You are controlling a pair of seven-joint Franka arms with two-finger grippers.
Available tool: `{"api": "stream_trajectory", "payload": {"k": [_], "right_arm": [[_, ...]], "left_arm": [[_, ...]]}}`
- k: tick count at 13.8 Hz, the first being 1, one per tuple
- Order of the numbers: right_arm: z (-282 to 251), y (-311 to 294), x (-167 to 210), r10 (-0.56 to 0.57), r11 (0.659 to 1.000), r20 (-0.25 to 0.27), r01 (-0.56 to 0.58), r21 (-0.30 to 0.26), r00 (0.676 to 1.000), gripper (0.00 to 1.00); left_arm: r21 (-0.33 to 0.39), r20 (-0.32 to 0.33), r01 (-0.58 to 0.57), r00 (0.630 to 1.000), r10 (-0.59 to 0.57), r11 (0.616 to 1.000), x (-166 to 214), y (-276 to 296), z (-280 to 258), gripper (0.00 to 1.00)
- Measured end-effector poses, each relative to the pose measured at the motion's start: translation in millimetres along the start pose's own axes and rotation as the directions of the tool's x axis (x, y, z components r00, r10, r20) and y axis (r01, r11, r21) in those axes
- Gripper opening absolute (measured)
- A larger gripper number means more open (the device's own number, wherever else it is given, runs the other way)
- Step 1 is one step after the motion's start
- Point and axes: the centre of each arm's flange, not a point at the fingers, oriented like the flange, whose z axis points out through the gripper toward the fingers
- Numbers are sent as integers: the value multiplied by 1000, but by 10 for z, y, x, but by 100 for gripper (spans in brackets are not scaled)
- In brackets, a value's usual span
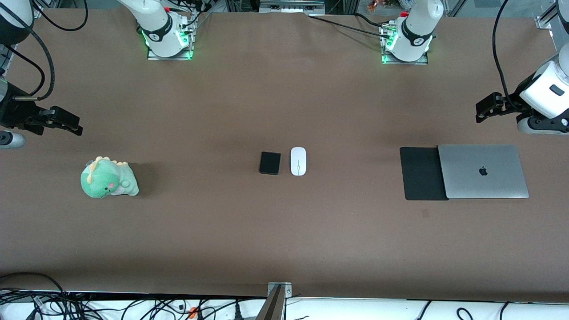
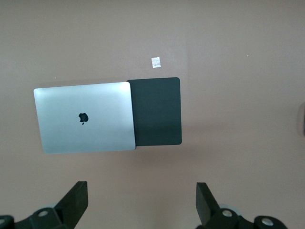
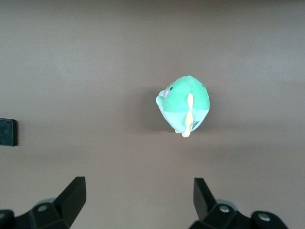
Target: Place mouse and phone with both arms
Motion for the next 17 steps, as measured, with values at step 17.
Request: {"api": "stream_trajectory", "payload": {"k": [17], "right_arm": [[34, -41, 2, -7, 1000, 8, 7, 0, 1000, 100]], "left_arm": [[-131, 126, -206, 967, 223, 970, 440, 2645, 1650, 100]]}}
